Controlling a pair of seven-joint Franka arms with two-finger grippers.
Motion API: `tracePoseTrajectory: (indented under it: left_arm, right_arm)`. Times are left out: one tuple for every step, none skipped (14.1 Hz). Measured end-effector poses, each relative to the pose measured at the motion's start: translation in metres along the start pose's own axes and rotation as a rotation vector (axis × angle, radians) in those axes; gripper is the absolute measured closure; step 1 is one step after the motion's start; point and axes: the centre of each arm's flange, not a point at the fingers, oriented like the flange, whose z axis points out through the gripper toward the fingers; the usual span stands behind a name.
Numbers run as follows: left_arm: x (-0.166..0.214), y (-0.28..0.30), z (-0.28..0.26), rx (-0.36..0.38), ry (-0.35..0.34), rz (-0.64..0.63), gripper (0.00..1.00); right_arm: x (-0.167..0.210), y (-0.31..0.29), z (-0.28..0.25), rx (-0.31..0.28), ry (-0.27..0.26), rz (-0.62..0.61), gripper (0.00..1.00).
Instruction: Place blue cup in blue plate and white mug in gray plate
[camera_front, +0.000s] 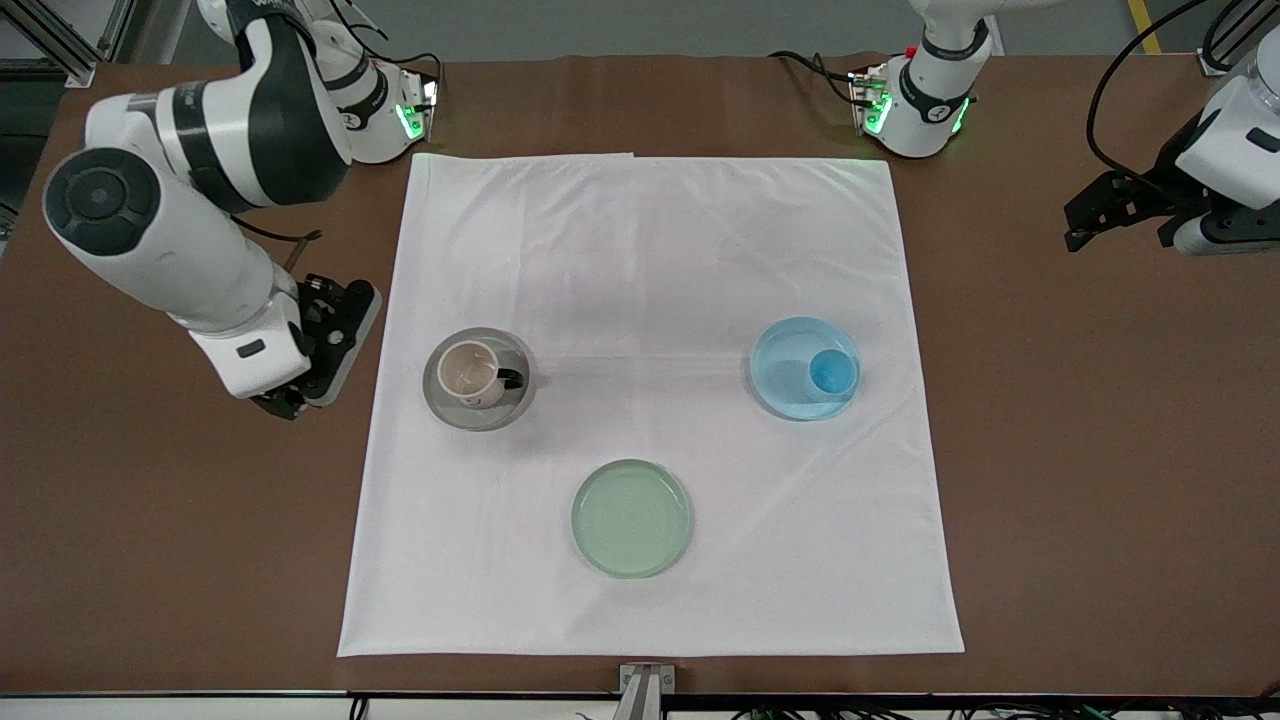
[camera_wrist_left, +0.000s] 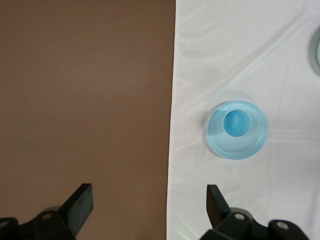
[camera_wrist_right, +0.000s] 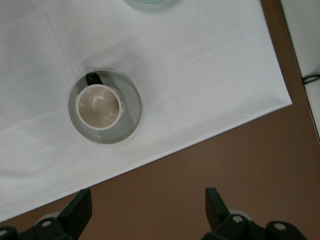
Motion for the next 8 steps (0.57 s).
tracePoseTrajectory:
  left_arm:
    - [0.000,0.000,0.000,0.000,0.000,0.000,0.00]
    - [0.000,0.000,0.000,0.000,0.000,0.001,0.00]
    - [0.000,0.001,0.000,0.000,0.000,0.001,0.00]
    - [0.000,0.001,0.000,0.000,0.000,0.001,0.00]
    - [0.000,0.001,0.000,0.000,0.000,0.002,0.00]
    - [0.000,0.001,0.000,0.000,0.001,0.003,0.00]
    - [-0.001,0.002,-0.001,0.000,0.002,0.004,0.00]
    - [-0.001,0.002,-0.002,0.000,0.005,0.004,0.00]
  right_arm:
    - [-0.008,0.002,-0.011,-0.009,0.012,0.128,0.00]
    - [-0.016,0.003,-0.021,-0.013,0.026,0.266,0.00]
    - [-0.022,0.004,-0.030,-0.014,0.039,0.407,0.00]
    - [-0.028,0.005,-0.037,-0.015,0.049,0.554,0.00]
    - [-0.037,0.009,-0.043,-0.017,0.059,0.703,0.00]
    - [-0.050,0.015,-0.050,-0.019,0.071,0.856,0.00]
    - [-0.061,0.020,-0.057,-0.017,0.083,0.994,0.00]
    - [-0.070,0.023,-0.063,-0.014,0.096,1.120,0.00]
